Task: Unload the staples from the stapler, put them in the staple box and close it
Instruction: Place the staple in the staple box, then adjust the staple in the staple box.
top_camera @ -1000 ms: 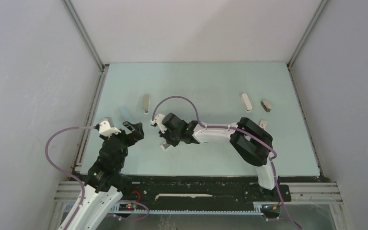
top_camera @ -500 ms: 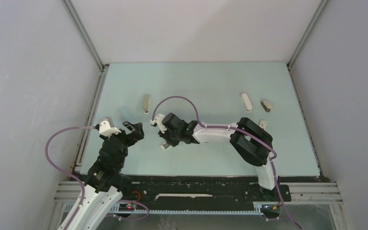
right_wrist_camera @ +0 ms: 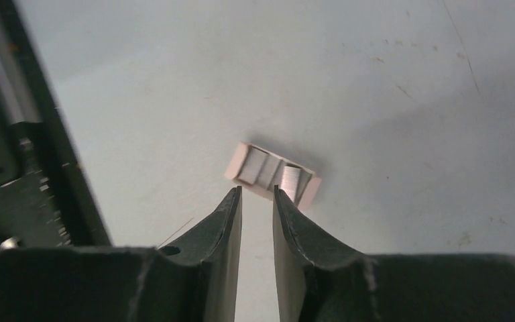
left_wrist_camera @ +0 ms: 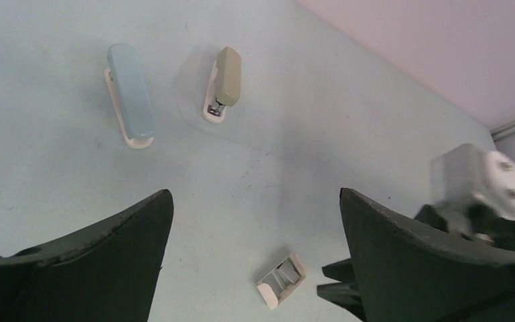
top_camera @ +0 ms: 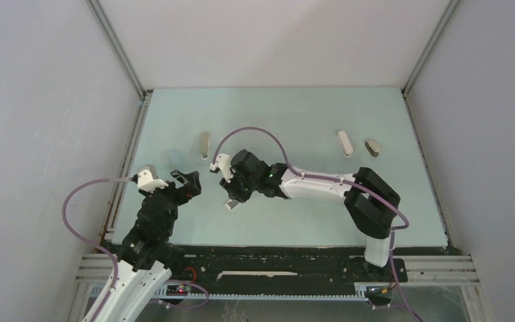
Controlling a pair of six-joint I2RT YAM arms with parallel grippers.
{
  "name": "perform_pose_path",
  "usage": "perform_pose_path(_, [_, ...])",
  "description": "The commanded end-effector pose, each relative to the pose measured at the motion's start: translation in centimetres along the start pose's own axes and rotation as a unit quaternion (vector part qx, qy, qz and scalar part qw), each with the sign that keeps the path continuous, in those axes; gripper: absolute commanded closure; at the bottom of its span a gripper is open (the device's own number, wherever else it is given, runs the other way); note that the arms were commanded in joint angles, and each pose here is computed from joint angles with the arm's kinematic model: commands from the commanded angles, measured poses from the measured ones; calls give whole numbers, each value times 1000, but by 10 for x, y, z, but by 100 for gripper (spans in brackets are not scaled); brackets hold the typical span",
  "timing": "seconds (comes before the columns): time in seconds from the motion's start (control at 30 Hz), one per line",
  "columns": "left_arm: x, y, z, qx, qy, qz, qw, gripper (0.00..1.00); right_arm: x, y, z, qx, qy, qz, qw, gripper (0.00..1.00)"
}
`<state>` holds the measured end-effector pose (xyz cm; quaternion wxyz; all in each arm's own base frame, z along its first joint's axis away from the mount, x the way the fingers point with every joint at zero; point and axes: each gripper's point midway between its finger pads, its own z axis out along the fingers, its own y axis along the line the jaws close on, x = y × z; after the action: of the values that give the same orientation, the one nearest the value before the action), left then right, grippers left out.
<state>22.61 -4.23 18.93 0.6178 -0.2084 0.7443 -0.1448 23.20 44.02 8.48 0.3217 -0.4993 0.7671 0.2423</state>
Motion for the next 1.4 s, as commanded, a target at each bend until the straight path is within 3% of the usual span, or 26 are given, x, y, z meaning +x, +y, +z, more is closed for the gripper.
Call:
perform_pose_path(0.0, [-15,-13,-3,28,-23,-29,999,0,-31,22,-47,-94,-41,-42,994,67])
perform_pose_path(0.2, [-21,-30,-5,68,-31,-53,996,0,-30,23,-100,-175,-51,-88,979,55])
perform_pose_path(0.4, [-17,-47,-3,104,-18,-70,992,0,-12,-6,-134,-145,-28,-89,985,38])
perform_pose_path(0.63, [-8,-67,1,147,5,-77,986,0,21,-37,-175,-166,-38,-27,985,25])
perform_pose_path(1.07, [8,-82,12,175,30,-91,980,0,70,-91,-214,-123,-93,107,982,22])
perform_pose_path(1.37, [16,-94,16,195,54,-100,974,1,73,-96,-216,-121,-104,125,979,22])
